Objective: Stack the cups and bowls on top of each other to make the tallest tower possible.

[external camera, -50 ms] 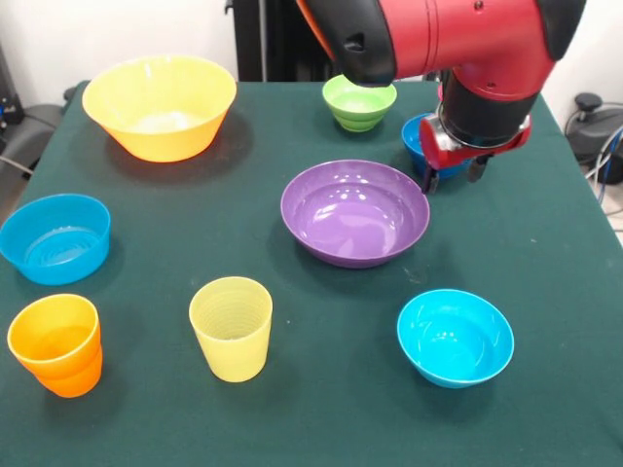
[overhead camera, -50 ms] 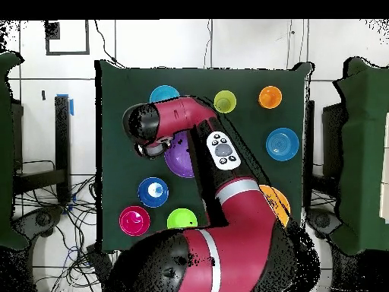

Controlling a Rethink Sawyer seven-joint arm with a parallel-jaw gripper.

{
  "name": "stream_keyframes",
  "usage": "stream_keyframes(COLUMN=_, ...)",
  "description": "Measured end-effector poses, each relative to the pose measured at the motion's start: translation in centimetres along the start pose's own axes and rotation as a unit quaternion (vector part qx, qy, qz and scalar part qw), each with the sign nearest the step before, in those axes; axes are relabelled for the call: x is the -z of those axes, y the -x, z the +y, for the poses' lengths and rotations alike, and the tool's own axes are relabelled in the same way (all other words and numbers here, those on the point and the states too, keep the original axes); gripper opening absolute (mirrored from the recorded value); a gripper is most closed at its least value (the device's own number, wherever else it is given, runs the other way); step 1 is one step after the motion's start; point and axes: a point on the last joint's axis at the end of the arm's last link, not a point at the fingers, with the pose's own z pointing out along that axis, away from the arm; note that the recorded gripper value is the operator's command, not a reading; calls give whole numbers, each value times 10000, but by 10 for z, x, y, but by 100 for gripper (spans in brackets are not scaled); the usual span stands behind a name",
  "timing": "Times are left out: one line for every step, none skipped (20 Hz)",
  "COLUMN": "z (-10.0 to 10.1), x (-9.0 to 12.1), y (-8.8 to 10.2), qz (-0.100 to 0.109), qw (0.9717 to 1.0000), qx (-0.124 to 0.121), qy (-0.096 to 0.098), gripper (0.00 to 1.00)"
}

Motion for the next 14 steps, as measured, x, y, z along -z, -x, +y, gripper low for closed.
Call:
stream_keyframes(z=-1, x=1, y=-1, qz=3, qw=10000, qx=1, qy=5, gripper=100)
stream_keyframes(z=-1, x=1, y=-2, qz=5, qw=10000, qx=6, qy=7, gripper=100)
stream_keyframes(z=0, x=2, y=-3, qz=8, qw=10000, qx=12, qy=10, gripper=100)
stream_keyframes(z=1, x=3, y=-5, qz=14, qw=10000, qx=34, qy=13, gripper=100)
stream_keyframes(z=3, x=3, y=-6, qz=21, qw=10000, qx=57, qy=17, gripper=100)
stream_keyframes(z=5, x=4, y=-8, qz=25, qw=10000, qx=74, qy=19, gripper=100)
stream_keyframes(z=6, x=5, y=-8, qz=28, qw=10000, qx=88, qy=20, gripper=100)
stream_keyframes(z=10, x=7, y=-10, qz=29, qw=9999, qx=128, qy=17, gripper=100)
stream_keyframes(z=11, x=7, y=-11, qz=21, qw=9999, qx=148, qy=3, gripper=100)
stream_keyframes(z=12, x=7, y=-11, qz=16, qw=9999, qx=157, qy=-3, gripper=100)
stream_keyframes(z=15, x=0, y=-7, qz=-72, qw=9997, qx=216, qy=-49, gripper=100)
stream_keyframes(z=16, x=-6, y=-4, qz=-126, qw=9996, qx=245, qy=-65, gripper=100)
stream_keyframes(z=18, x=-15, y=0, qz=-192, qw=9994, qx=282, qy=-78, gripper=100)
stream_keyframes(z=20, x=-24, y=4, qz=-258, qw=9991, qx=319, qy=-91, gripper=100)
